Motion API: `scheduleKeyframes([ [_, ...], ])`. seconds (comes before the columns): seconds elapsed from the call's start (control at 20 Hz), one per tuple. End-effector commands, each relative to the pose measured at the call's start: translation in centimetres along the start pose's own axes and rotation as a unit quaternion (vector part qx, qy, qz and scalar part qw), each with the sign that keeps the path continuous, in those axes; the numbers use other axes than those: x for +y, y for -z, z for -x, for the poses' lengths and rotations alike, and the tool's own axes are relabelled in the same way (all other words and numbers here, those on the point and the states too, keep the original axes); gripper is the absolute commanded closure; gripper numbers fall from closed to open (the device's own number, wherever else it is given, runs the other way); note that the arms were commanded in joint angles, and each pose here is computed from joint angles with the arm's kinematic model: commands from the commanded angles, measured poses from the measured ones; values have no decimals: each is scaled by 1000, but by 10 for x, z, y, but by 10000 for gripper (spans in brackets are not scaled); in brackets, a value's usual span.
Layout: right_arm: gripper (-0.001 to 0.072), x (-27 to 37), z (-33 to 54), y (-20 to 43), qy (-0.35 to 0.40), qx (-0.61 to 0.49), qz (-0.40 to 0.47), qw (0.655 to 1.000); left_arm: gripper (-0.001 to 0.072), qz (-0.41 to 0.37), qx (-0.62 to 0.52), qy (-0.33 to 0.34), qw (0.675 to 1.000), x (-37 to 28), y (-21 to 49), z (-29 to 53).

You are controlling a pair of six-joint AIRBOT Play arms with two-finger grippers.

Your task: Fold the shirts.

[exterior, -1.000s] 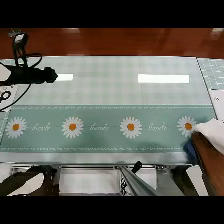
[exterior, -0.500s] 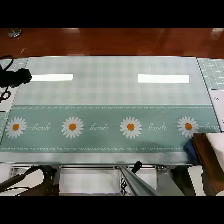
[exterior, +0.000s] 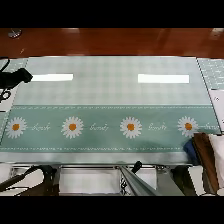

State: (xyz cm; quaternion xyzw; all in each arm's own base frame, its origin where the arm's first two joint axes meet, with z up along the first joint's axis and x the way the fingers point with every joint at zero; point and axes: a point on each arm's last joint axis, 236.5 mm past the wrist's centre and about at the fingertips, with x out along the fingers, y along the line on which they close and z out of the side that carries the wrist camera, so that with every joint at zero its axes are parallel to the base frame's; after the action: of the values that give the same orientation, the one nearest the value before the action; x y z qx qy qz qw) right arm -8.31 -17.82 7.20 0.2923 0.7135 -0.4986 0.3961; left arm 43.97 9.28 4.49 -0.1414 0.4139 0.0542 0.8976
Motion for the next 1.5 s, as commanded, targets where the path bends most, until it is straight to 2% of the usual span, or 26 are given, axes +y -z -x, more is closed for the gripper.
scheduleKeyframes([
  [0.0, 246, 84, 40, -55, -156, -130, 77, 976, 21, -32, 54, 31, 998, -32, 25, 0],
  [0.05, 223, 112, 68, -71, -193, -181, 122, 957, 20, -50, 78, 47, 995, -51, 36, 2],
  [0.1, 148, 145, 100, -79, -228, -228, 176, 930, 19, -82, 96, 66, 990, -74, 44, 6],
  [0.15, 109, 178, 134, -79, -259, -270, 233, 898, 19, -114, 107, 79, 984, -95, 48, 11],
  [0.35, 104, 289, 237, -30, -308, -356, 403, 785, 12, -275, 123, 90, 949, -176, 59, 45],
  [0.4, 104, 313, 252, -10, -313, -367, 438, 758, -13, -299, 127, 98, 941, -197, 66, 55],
  [0.5, 104, 357, 260, 30, -308, -368, 499, 721, -13, -329, 137, 121, 926, -233, 83, 71],
  [0.6, 102, 382, 240, 54, -255, -351, 545, 717, -13, -345, 160, 116, 918, -245, 102, 76],
  [0.7, 102, 393, 213, 67, -186, -327, 585, 719, -13, -346, 198, 77, 914, -234, 118, 74],
  [0.8, 102, 402, 203, 74, -155, -321, 606, 711, -13, -351, 210, 47, 911, -223, 120, 65],
  [1.45, 105, 414, 205, 80, -168, -327, 611, 701, -13, -351, 226, 36, 908, -218, 126, 49],
])
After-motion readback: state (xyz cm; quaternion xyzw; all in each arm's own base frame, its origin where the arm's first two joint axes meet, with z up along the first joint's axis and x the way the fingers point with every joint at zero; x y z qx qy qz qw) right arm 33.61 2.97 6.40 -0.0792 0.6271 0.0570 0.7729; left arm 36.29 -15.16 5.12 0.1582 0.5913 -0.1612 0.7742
